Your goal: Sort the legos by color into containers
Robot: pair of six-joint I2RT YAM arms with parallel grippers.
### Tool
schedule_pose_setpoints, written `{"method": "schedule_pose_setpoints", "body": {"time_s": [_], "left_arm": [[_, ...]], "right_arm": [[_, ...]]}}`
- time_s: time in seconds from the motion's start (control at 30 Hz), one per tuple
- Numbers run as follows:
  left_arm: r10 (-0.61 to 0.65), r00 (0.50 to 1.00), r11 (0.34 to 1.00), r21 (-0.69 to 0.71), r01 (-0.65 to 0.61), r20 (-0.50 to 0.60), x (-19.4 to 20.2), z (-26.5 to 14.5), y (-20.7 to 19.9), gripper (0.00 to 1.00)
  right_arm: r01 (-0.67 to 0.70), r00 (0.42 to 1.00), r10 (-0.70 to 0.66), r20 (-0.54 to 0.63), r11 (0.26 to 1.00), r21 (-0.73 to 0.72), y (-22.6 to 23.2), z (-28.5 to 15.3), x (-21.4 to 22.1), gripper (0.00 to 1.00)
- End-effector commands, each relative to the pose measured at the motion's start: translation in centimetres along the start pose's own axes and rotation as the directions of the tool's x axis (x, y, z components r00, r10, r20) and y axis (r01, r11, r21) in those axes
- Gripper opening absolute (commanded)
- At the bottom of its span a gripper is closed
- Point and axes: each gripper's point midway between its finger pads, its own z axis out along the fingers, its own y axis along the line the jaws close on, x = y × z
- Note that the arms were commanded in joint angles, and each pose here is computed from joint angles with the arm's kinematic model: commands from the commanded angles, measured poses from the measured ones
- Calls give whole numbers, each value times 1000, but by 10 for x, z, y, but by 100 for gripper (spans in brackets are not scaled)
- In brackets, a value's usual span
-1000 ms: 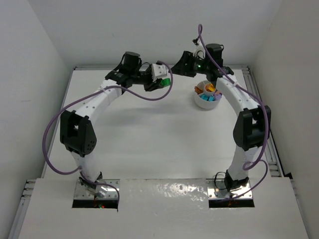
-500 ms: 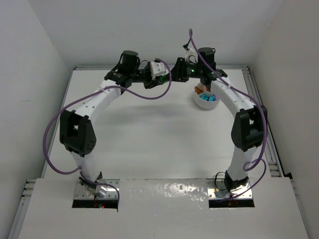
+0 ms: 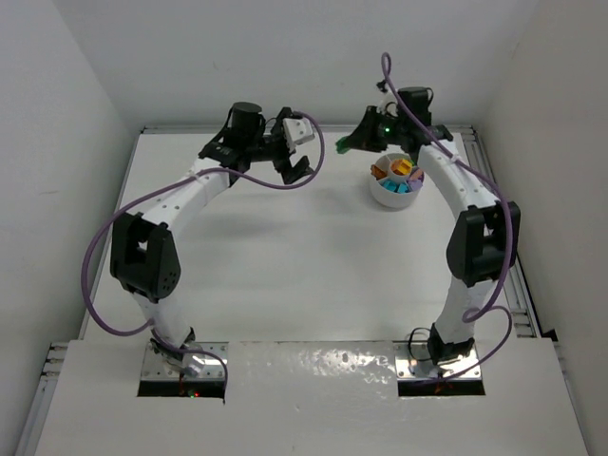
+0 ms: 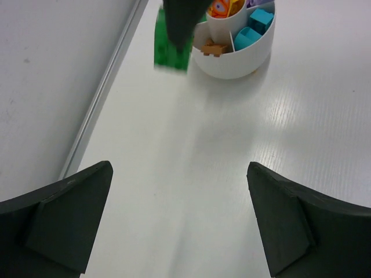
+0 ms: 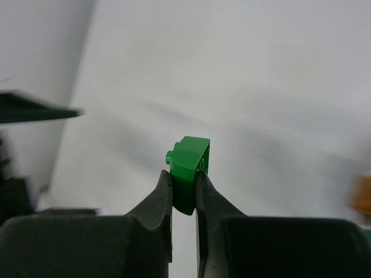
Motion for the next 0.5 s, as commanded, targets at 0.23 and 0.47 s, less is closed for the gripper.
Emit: {"method": "schedule_pose_setpoints", "body": {"time_s": [0.23,0.47], "left_arm": [[-69,997,988,-137,71,23,-12,-19,9,100],[-101,995,983,-157,101,6,-3,-21,6,100]], "right_arm": [[32,972,-197,129,655,755,-138,-126,-65,0],[-75,979,-114,168,566,821,-197,-124,-57,0]]}}
